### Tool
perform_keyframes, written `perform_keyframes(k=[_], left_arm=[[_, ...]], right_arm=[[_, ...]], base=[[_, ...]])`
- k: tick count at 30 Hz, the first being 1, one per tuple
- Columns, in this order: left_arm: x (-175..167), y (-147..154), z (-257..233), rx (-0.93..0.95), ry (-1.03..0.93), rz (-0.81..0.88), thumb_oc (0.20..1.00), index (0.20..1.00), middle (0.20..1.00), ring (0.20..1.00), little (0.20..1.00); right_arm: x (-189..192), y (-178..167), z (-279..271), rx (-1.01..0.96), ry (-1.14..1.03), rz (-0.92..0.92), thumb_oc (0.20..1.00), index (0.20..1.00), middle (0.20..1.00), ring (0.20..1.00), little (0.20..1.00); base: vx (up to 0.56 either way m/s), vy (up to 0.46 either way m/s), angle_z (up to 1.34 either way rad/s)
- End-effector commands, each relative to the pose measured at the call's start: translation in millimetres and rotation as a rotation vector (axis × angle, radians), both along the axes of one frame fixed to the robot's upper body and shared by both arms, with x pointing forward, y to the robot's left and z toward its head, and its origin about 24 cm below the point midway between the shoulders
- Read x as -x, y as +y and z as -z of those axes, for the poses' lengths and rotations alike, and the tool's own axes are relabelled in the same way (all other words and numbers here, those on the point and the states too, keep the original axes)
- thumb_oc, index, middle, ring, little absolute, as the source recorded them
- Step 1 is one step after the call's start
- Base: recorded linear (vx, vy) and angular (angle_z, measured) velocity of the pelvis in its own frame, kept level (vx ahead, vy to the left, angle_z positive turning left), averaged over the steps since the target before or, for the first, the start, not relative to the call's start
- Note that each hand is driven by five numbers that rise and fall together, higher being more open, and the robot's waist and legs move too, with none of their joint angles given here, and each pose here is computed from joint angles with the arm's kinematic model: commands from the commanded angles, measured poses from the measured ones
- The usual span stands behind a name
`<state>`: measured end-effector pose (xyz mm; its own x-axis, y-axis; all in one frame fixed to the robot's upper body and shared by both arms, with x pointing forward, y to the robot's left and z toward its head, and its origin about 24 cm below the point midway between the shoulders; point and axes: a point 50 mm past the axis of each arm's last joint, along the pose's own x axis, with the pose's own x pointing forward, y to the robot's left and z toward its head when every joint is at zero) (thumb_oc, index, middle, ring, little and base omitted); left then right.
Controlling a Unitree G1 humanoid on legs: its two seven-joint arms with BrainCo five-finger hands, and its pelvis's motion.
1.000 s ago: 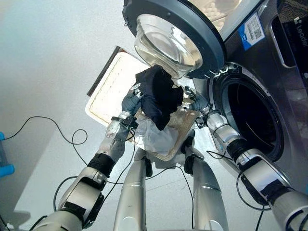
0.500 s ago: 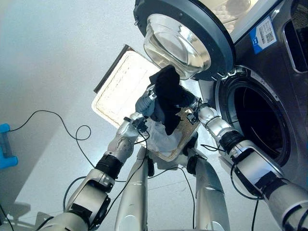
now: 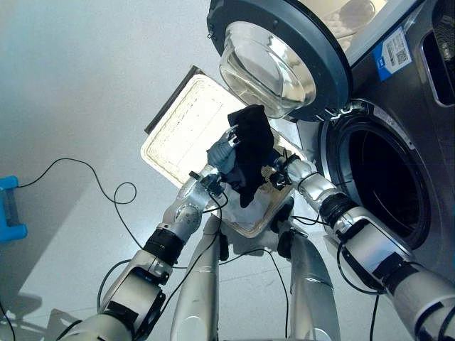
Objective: Put the clothes into the washing machine.
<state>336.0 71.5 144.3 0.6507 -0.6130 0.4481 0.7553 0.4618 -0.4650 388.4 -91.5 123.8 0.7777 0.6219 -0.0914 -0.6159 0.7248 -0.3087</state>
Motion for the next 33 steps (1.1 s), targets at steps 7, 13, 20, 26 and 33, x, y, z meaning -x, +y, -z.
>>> perform_keyframes(k=[7,13,20,26,33], left_arm=[[16.7,-39.6,-40.4,0.103,-0.149,0.155,0.200,0.200,0.200,0.200,0.200],[10.9,-37.8,-35.7,0.068,-0.126,0.096,0.200,0.200,0.200,0.200,0.200],[2.5,-34.0,-22.7,-0.021,-0.077,0.005,0.200,0.200,0.200,0.200,0.200],[-10.7,-22.3,-5.2,-0.163,-0.004,-0.111,1.000,1.000,1.000,1.000,1.000],[-17.3,-3.4,18.6,-0.316,-0.005,-0.273,1.000,1.000,1.000,1.000,1.000]], right_arm=[[11.4,42.1,-28.7,-0.287,-0.034,-0.188,0.200,0.200,0.200,0.200,0.200],[12.5,42.3,-29.1,-0.489,0.022,-0.164,0.200,0.200,0.200,0.200,0.200],[15.7,43.9,-23.8,-0.537,0.041,-0.162,0.200,0.200,0.200,0.200,0.200],[16.8,39.8,-20.8,-0.617,0.068,-0.142,0.200,0.200,0.200,0.200,0.200],[21.3,21.2,11.2,-0.818,0.228,-0.056,0.200,0.200,0.200,0.200,0.200]], base=[[0.00,0.000,0.00],[0.00,0.000,0.00],[0.00,0.014,-0.01],[0.01,0.038,-0.09],[0.01,0.055,-0.09]])
